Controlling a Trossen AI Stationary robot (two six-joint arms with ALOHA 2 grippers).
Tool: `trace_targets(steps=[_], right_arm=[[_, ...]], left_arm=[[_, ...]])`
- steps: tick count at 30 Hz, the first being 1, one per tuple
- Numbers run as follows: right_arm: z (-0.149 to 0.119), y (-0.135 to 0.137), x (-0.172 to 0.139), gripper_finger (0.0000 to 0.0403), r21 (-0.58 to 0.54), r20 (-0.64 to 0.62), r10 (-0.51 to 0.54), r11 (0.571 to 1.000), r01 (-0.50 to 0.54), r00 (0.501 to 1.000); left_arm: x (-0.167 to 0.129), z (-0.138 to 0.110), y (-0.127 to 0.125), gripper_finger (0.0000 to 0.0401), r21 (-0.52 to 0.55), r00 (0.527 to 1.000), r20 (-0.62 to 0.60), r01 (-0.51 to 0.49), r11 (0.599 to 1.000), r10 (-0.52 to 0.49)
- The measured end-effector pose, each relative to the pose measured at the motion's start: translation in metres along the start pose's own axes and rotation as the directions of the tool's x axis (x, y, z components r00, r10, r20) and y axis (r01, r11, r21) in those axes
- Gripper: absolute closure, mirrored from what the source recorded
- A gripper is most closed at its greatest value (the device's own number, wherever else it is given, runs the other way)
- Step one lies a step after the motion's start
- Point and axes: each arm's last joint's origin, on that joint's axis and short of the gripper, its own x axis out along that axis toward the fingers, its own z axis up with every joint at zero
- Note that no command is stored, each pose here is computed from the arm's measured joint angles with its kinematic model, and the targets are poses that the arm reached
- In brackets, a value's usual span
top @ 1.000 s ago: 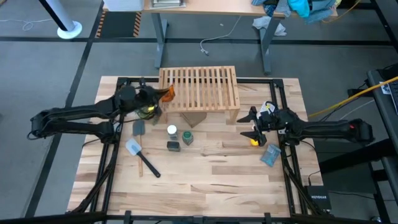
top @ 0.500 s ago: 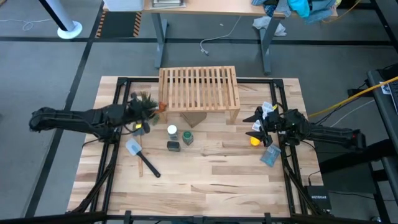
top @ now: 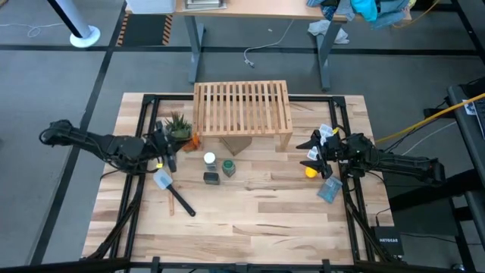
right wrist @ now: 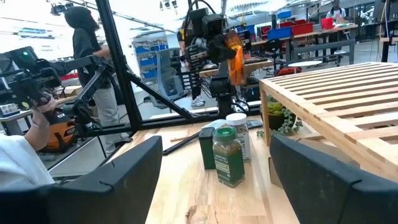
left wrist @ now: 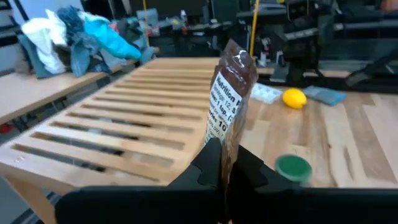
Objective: Shelf spices
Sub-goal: Remove the orange seasoning bag from the shelf to the table
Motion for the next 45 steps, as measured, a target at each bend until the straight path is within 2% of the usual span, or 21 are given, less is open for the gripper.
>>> trace_targets(steps=[8, 22, 26, 45], right_arm=[[0.000, 0.001, 0.000, 0.0100, -0.001, -0.006, 0.042, 0.999, -0.042, 0.999], [0.000, 0.001, 0.000, 0.0100, 0.004, -0.004, 0.043, 0.999, -0.043, 0.999], [0.000, 0.001, 0.000, 0.0100, 0.005, -0.004, 0.043, 0.999, -0.043, 0.999], [0.000, 0.001, 0.000, 0.0100, 0.006, -0.004, 0.043, 0.999, -0.043, 0.999]], left_arm=[[-0.007, -0.019, -0.020, 0.0401, 0.014, 0.997, -0.049, -0.057, 0.998, 0.058], [-0.020, -0.081, -0.049, 0.0401, -0.149, 0.995, -0.094, -0.027, 0.988, 0.013], [-0.020, -0.095, -0.055, 0.0401, -0.164, 0.994, -0.104, -0.037, 0.986, 0.020], [-0.006, -0.124, -0.081, 0.0401, -0.113, 0.989, -0.123, -0.095, 0.989, 0.081]])
